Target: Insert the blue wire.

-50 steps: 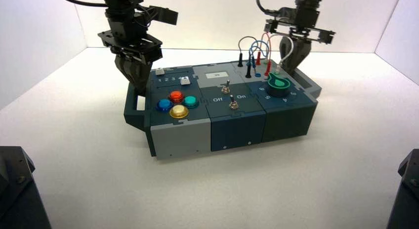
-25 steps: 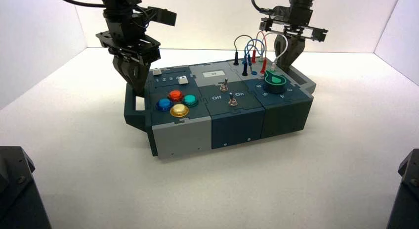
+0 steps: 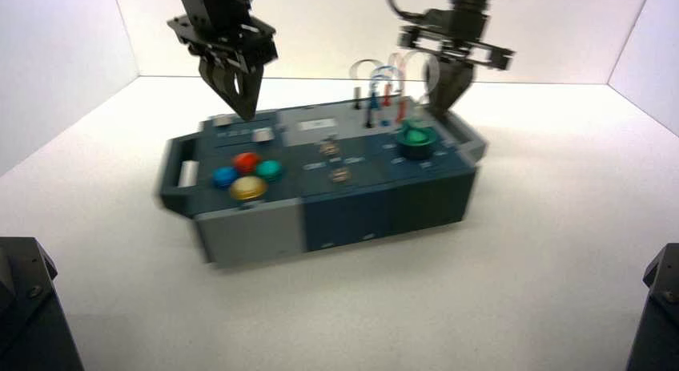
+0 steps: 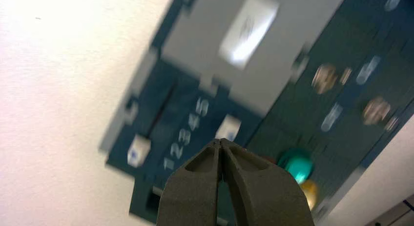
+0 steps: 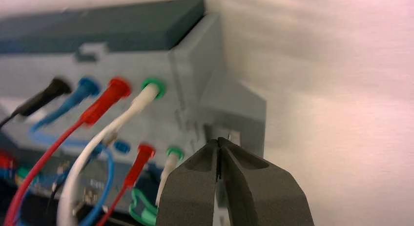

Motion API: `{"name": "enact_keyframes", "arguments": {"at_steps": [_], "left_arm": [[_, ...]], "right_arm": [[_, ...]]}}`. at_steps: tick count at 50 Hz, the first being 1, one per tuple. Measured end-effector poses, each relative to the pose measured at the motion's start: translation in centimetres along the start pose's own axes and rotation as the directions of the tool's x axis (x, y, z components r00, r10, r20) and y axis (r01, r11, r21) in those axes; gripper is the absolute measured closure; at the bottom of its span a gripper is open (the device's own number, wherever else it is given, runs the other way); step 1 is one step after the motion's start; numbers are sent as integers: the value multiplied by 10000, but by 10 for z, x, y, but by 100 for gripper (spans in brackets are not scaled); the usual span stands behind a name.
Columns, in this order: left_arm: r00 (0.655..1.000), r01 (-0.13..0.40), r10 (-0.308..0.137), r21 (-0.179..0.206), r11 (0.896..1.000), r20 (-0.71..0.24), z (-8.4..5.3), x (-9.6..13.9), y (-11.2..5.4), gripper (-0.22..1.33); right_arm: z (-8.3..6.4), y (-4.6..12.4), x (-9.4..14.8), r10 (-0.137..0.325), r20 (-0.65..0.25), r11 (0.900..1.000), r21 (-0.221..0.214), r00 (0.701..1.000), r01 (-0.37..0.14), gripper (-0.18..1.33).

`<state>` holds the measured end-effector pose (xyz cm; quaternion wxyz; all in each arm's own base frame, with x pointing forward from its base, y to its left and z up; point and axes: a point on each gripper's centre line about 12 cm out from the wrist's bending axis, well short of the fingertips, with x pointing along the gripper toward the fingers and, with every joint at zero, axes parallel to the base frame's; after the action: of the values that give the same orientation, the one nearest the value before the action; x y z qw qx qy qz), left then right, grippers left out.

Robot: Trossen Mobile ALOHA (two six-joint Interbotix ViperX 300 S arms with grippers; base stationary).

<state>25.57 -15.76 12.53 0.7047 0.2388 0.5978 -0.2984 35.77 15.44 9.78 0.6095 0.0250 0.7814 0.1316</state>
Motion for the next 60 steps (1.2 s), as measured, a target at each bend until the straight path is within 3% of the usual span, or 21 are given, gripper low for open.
{"name": "enact_keyframes", "arguments": {"at_steps": [2,8,15,21,29,39,44,47,51,60], "left_arm": [[10000,-11,11,-9,10000,46,0,-3,0,127],[10000,-33,33,48,10000,69,1,-5,0,127],[9999,-36,35,102,9999,132,3,-6,0,127],[9998,-39,34,228,9997,219,7,-8,-3,128],[9990,-79,66,309,9995,443,14,-16,-4,127],[9955,-202,167,365,9991,936,31,-37,-1,127],[9903,-311,253,403,9987,1368,40,-52,-1,128],[9901,-315,257,404,9987,1382,41,-53,-1,128],[9811,-456,369,418,9981,1898,51,-69,1,127],[9729,-579,508,249,9980,2257,60,-80,7,127]], "right_arm": [[-4,10,-3,30,32,9998,-220,10000,-29,129],[-7,16,-10,38,128,9995,-324,9999,-33,129],[-7,9,-17,-210,279,9998,-54,9994,212,129],[-10,8,-20,-382,361,9992,-102,9986,386,129],[-15,10,-41,-507,896,9982,-283,9947,534,129],[-30,20,-78,-279,1859,9976,-571,9822,392,129],[-47,29,-93,45,2352,9960,-873,9719,165,129],[-48,29,-94,55,2391,9958,-895,9710,164,129],[-66,42,-101,352,3042,9886,-1504,9520,116,129],[-87,58,-79,409,3123,9726,-2298,9491,338,129]]}}
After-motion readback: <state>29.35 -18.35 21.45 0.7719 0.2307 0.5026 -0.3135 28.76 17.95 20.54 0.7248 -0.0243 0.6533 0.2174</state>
